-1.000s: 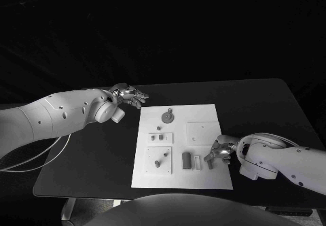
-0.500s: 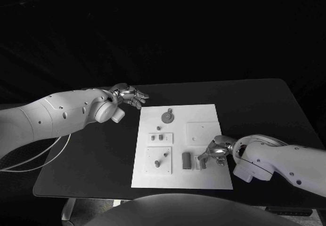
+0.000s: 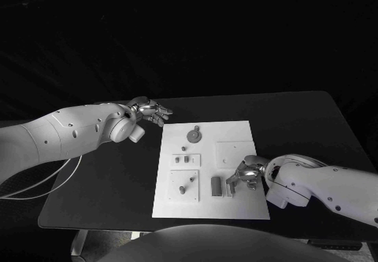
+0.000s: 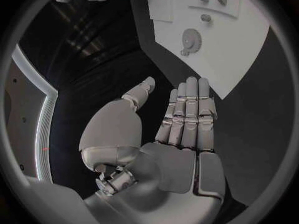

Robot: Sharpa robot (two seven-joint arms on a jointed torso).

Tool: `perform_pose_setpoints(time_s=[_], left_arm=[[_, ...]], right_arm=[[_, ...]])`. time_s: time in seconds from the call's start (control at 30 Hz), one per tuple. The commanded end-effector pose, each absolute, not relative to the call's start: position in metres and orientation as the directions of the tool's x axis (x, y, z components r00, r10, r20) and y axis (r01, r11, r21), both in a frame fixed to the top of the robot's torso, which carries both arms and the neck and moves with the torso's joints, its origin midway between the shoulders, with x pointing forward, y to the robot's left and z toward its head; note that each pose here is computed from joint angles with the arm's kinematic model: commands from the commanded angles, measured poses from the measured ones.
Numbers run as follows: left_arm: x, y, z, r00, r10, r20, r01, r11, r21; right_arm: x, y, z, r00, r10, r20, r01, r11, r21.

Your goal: Assemble the parts on the task board

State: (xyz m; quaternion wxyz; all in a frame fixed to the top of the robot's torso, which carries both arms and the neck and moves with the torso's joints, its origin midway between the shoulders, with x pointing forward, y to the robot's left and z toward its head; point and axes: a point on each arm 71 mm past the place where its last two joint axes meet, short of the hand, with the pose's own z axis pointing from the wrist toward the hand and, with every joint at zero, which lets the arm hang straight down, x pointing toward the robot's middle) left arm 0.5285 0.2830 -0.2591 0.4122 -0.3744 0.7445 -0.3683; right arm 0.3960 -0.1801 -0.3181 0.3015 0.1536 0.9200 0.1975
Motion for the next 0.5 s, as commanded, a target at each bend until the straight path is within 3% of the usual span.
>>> perform_pose_setpoints(time_s=[0.03, 0.5], left_arm=[[0.5284, 0.2804, -0.2586, -0.395, -0.856, -0.333, -0.247, 0.448, -0.859], [0.5284, 0.28, -0.2586, -0.396, -0.856, -0.332, -0.247, 0.448, -0.859]], right_arm=[[0.3973, -0.1774, -0.3185, -0.772, 0.379, -0.51, 0.134, 0.882, 0.452], [0.3966, -0.1741, -0.322, -0.797, 0.349, -0.493, 0.122, 0.892, 0.435]])
